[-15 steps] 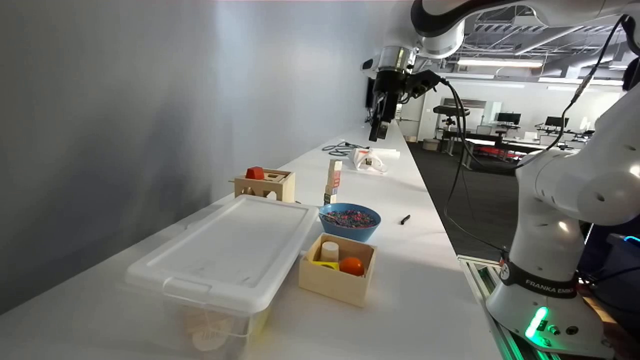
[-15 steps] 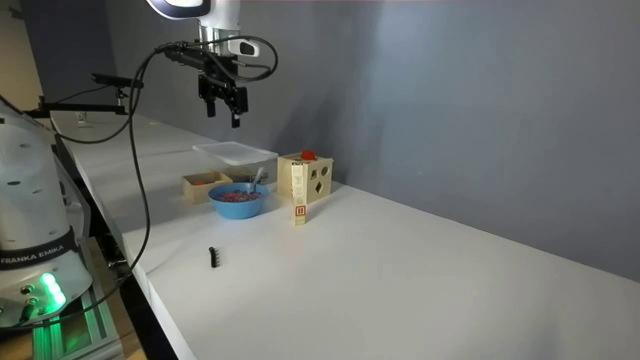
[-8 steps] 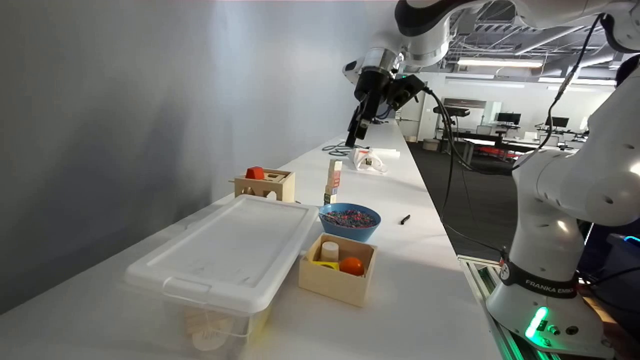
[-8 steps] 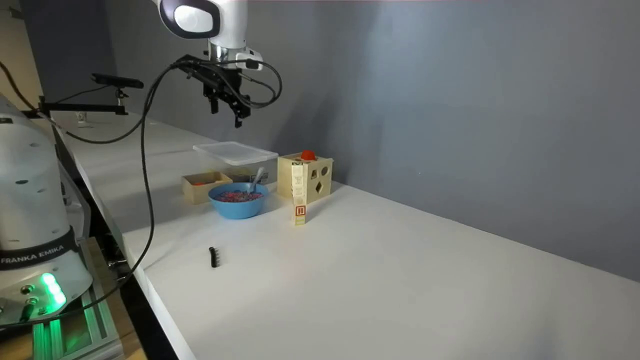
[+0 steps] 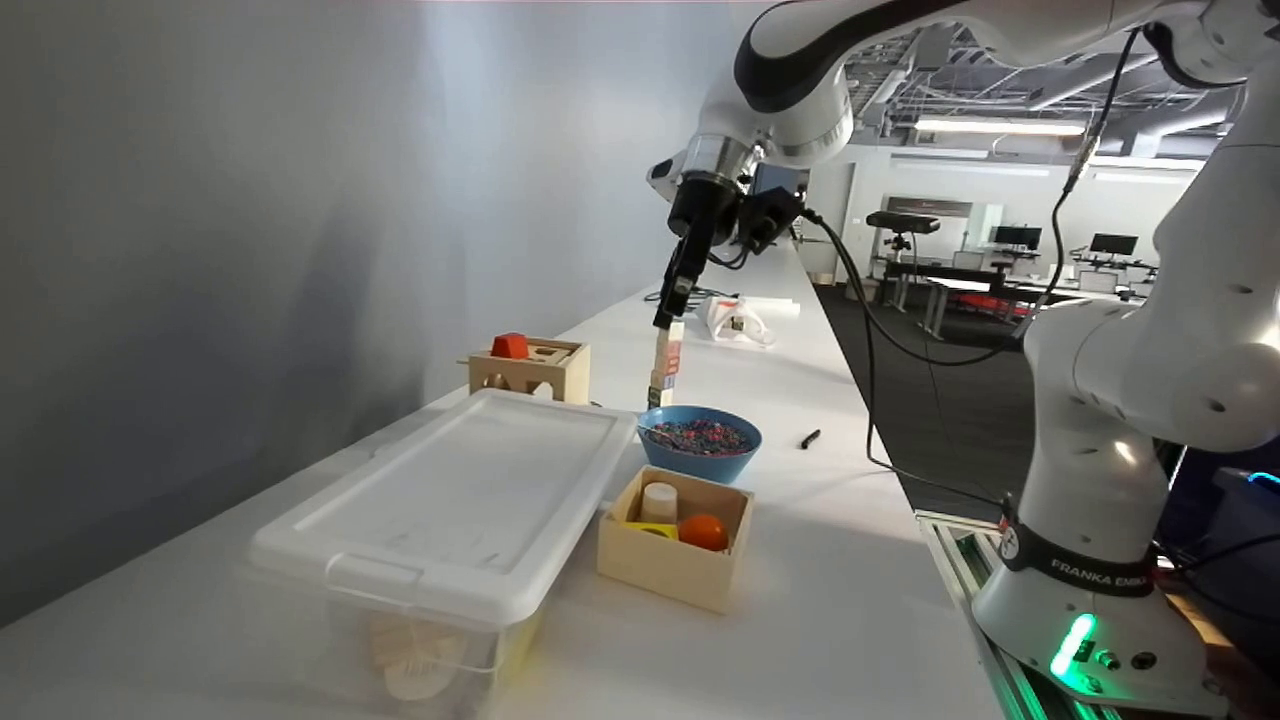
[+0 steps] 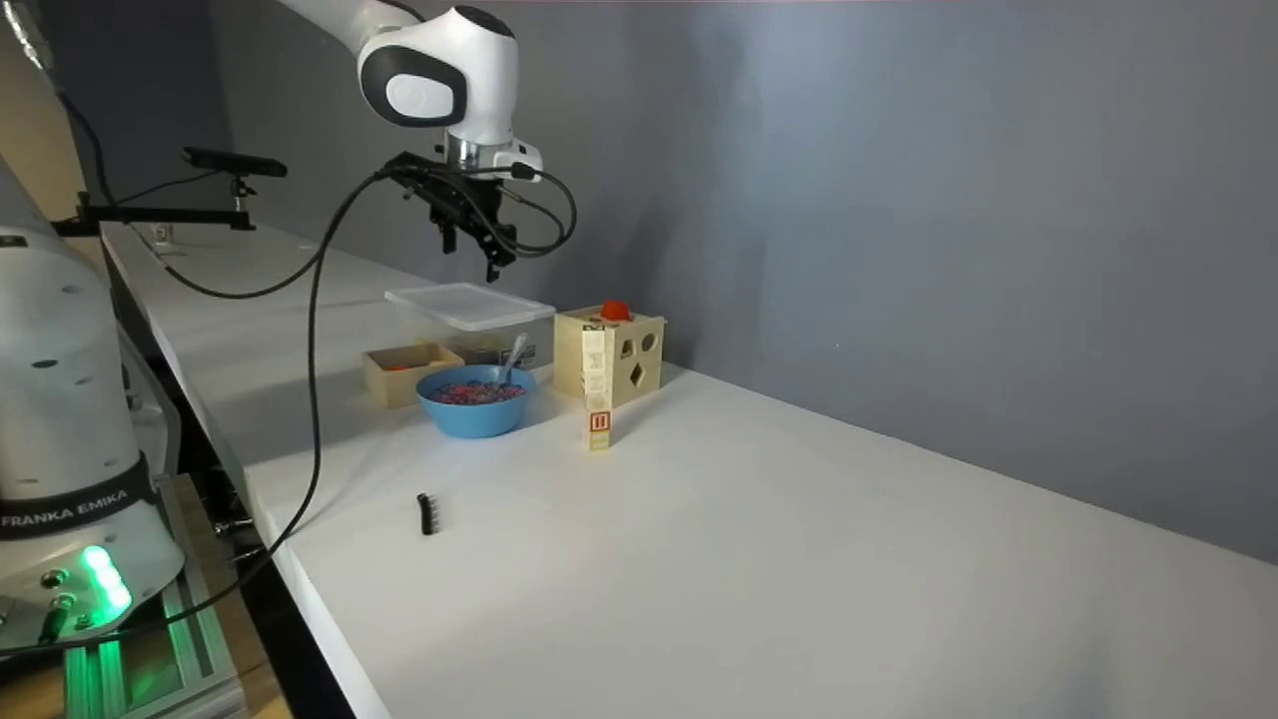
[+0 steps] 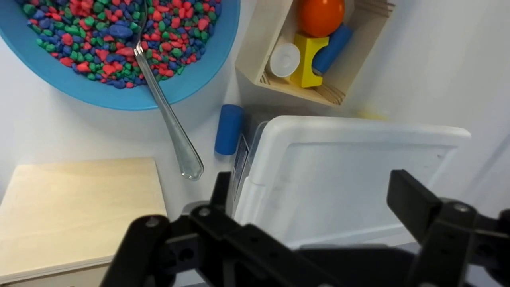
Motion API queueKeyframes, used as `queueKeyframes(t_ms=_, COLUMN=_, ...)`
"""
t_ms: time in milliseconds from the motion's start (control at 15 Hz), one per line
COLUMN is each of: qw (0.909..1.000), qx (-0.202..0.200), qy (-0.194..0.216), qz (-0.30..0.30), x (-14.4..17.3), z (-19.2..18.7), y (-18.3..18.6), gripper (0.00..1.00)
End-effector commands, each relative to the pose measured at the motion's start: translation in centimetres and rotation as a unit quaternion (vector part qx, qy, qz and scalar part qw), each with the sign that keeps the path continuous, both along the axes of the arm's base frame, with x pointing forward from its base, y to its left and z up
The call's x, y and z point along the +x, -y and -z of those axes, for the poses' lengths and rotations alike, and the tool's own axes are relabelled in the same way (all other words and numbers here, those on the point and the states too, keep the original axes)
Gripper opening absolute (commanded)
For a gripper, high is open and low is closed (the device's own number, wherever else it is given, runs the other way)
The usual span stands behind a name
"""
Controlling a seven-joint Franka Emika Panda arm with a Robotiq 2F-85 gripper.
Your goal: Remove the white lid from the clear container then place the objects in the wooden box into the container.
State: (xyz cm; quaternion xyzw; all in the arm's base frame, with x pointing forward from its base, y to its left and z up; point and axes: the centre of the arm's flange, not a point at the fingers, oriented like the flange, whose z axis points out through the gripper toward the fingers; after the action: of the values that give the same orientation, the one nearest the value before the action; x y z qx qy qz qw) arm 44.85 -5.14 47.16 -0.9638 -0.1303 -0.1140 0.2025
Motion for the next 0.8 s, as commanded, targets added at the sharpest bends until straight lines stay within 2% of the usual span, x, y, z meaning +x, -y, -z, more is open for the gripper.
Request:
queueKeyframes(t_ms=0, qw=0.9999, qx=0.005, qy=-0.009, qz=0.009, x=0.9, z=0.5, y=0.2, gripper=1.00)
queueKeyframes(t_ms=267, qw=0.9996, qx=0.009, qy=-0.023, qz=0.011, x=3.9, z=3.3, y=0.6, gripper=1.00)
queueKeyframes(t_ms=733, qw=0.9950, qx=0.072, qy=-0.070, qz=-0.009, x=7.8, z=7.9, y=-0.5, gripper=1.00)
